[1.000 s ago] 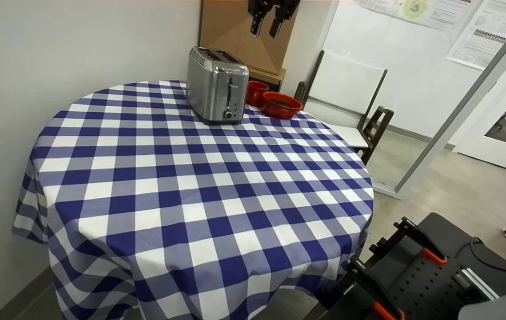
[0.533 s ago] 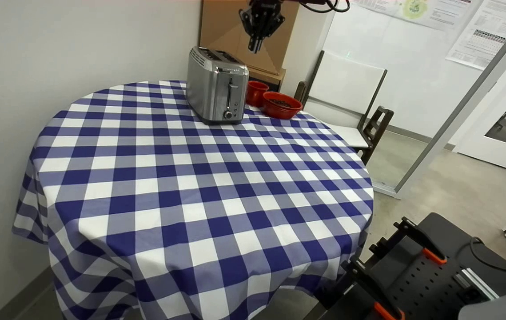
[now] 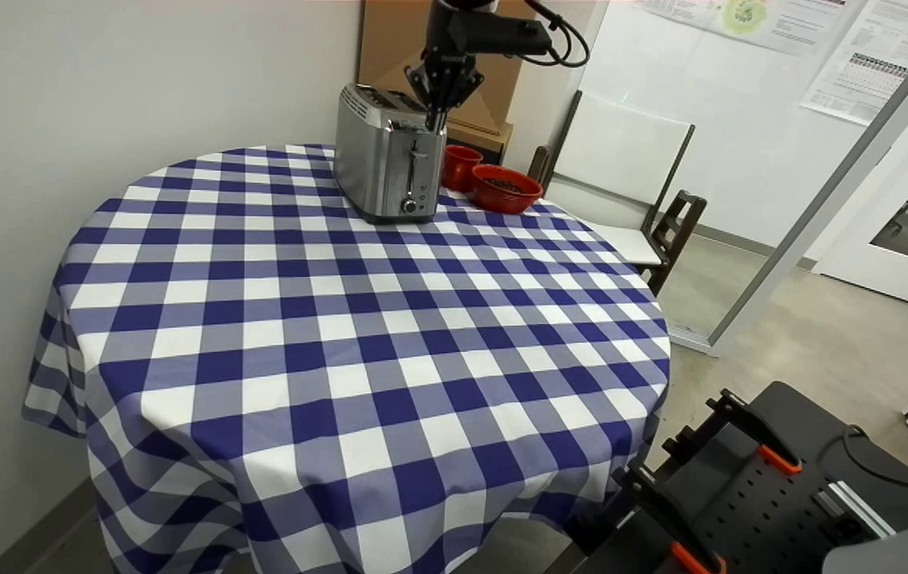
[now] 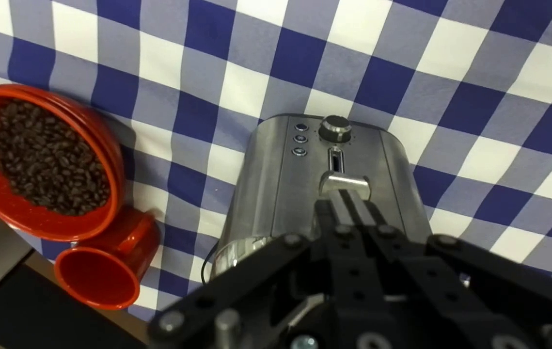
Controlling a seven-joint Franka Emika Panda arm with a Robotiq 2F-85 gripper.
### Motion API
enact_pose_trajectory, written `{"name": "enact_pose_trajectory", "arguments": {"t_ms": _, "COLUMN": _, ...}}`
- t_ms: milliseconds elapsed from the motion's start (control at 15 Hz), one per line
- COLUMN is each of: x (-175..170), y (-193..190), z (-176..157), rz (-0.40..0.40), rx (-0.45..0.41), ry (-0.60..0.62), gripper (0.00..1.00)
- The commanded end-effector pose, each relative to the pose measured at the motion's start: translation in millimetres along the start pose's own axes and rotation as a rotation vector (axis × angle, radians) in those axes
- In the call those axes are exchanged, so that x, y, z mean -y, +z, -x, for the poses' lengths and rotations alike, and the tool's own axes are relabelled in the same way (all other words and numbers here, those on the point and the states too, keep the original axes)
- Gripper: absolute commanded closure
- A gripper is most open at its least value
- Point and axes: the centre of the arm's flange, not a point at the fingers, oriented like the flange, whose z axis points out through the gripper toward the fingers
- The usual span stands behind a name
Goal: Push down the lever of the toaster
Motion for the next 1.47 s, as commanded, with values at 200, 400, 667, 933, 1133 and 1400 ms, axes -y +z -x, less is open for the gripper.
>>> {"name": "enact_pose_trajectory", "arguments": {"t_ms": 200, "x": 2, "y": 42, "z": -26, "rz": 0.044, "rx": -0.054, "ry": 0.014, "gripper": 1.00}}
{"name": "enact_pose_trajectory", "arguments": {"t_ms": 400, "x": 6, "y": 60, "z": -27, "rz": 0.047, "rx": -0.062, "ry": 0.015, "gripper": 1.00}}
{"name": "enact_pose_trajectory", "arguments": {"t_ms": 667, "x": 14, "y": 75, "z": -21, "rz": 0.045, "rx": -0.032, "ry": 0.008, "gripper": 1.00}}
{"name": "enact_pose_trajectory", "arguments": {"t_ms": 933, "x": 18, "y": 100, "z": -10, "rz": 0.051, "rx": 0.014, "ry": -0.002, "gripper": 1.00}}
{"name": "enact_pose_trajectory", "arguments": {"t_ms": 1133, "x": 20, "y": 117, "z": -6, "rz": 0.052, "rx": 0.043, "ry": -0.004, "gripper": 1.00}}
{"name": "enact_pose_trajectory", "arguments": {"t_ms": 1400, "x": 10, "y": 134, "z": -1, "rz": 0.066, "rx": 0.098, "ry": 0.020, "gripper": 1.00}}
